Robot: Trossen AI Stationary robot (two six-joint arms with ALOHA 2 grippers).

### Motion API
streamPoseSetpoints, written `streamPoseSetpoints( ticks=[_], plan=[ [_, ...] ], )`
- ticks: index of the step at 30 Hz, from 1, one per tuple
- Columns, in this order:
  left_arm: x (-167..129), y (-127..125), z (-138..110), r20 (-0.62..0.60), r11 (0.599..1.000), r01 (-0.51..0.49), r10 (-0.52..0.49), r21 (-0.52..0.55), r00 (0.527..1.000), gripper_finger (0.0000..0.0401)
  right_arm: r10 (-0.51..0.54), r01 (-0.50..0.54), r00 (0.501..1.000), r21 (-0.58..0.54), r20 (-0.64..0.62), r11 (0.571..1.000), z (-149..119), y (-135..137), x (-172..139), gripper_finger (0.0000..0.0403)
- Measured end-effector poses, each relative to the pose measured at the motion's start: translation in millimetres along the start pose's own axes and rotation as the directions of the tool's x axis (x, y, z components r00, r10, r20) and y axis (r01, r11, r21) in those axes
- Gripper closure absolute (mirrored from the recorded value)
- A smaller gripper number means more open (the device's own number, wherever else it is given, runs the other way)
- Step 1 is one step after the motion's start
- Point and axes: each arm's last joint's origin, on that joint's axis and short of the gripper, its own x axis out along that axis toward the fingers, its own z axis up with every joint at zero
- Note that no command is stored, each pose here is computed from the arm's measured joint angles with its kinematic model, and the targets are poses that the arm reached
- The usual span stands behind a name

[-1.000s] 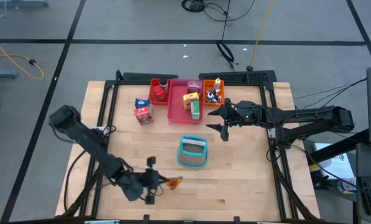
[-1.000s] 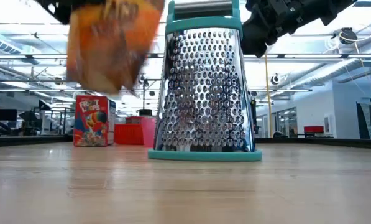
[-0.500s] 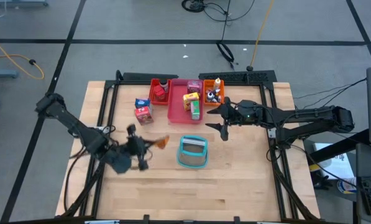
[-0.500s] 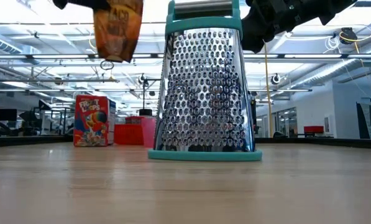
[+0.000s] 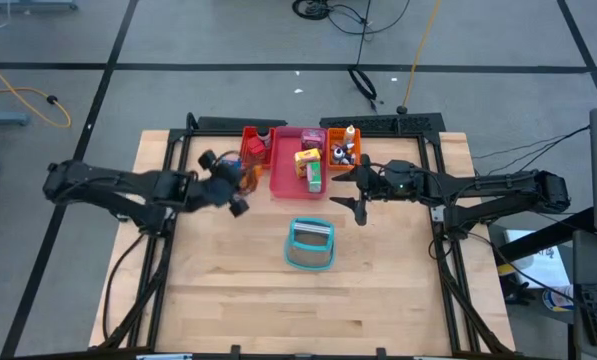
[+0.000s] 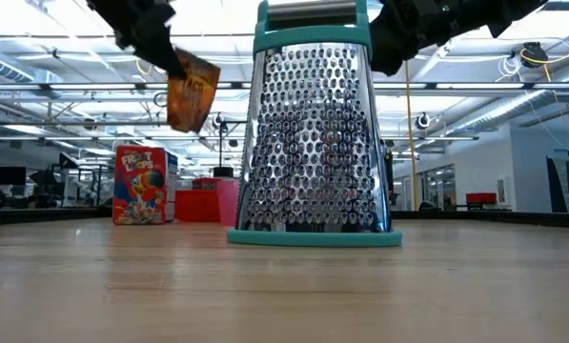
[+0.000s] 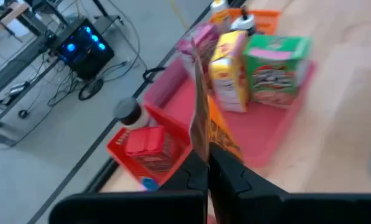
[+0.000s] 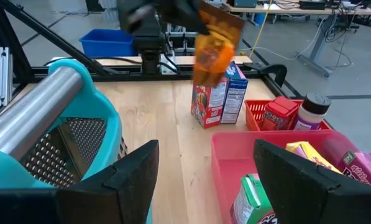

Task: Pick & Place Kitchen Items
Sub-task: Put the orange seasoning bag into the red bin

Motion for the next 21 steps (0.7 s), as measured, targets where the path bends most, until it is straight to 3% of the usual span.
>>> streamPoseSetpoints(
  ticks=[10, 21],
  plan=[
    [34.8, 49.5, 12.0, -0.009, 0.999, -0.036, 0.035, -0.020, 0.999, 0.0401, 0.000, 0.000, 1.000, -0.009, 0.000, 1.000, 0.0, 0.0, 0.0, 0.0149],
    [62.7, 101.0, -5.0, -0.092, 0.995, -0.053, 0.046, -0.085, 0.995, 0.0401, 0.000, 0.000, 1.000, -0.009, 0.000, 1.000, 0.0, 0.0, 0.0, 0.0149]
  ],
)
